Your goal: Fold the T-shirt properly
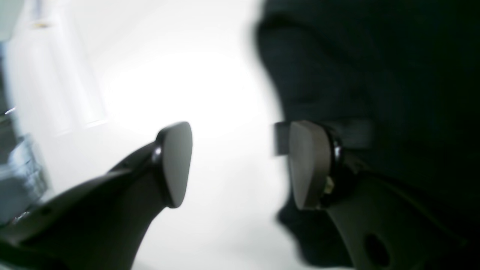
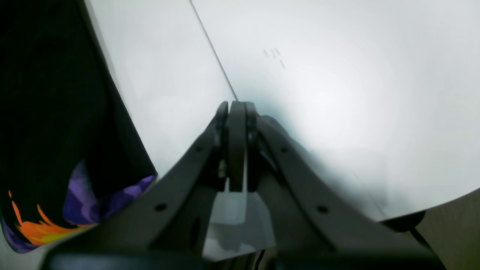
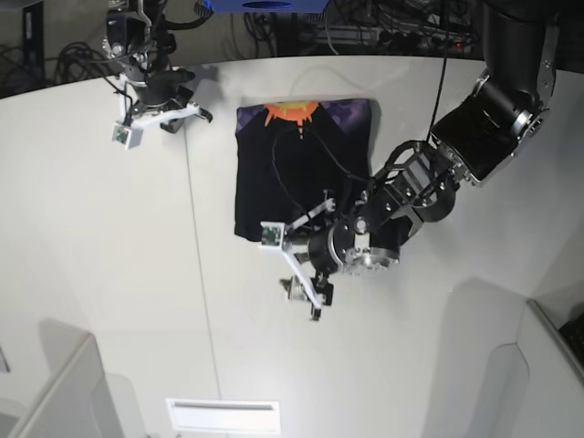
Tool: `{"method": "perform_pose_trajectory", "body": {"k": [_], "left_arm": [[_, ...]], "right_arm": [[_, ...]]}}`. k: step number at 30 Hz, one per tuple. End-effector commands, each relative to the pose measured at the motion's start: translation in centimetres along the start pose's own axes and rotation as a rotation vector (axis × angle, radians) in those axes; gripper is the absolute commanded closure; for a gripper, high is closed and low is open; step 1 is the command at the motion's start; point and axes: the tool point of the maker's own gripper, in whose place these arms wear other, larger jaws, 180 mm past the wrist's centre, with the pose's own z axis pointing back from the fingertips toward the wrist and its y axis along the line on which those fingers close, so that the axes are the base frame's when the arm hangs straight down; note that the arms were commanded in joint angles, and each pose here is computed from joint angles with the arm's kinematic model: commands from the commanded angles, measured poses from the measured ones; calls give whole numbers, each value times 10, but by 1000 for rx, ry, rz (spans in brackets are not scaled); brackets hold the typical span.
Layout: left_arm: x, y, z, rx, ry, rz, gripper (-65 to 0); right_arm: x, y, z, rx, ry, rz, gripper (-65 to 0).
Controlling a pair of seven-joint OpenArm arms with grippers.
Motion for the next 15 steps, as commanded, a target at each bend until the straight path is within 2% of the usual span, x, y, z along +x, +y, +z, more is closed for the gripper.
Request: {"method": "perform_pose_trajectory", "body": {"k": [1, 4, 6, 8, 10, 11, 15], "left_arm": [[10, 37, 14, 102, -32, 11, -393], [5, 71, 38, 224, 2, 102, -387], [-6, 79, 54, 285, 16, 172, -334], [-20, 71, 68, 320, 19, 247, -197], [-32, 63, 78, 345, 27, 304, -21], [-40, 55, 82, 348, 38, 337, 0], [-70, 32, 103, 384, 79, 454, 0]], "right_arm": [[8, 1, 3, 6, -31, 16, 0], [13, -2, 4, 4, -46, 39, 0], [18, -10, 4, -8, -54, 75, 0], [29, -17, 6, -18, -94, 112, 0], [36, -25, 10, -29, -135, 145, 0], [43, -28, 13, -30, -163, 168, 0], [51, -29, 21, 27, -217, 311, 0]]}}
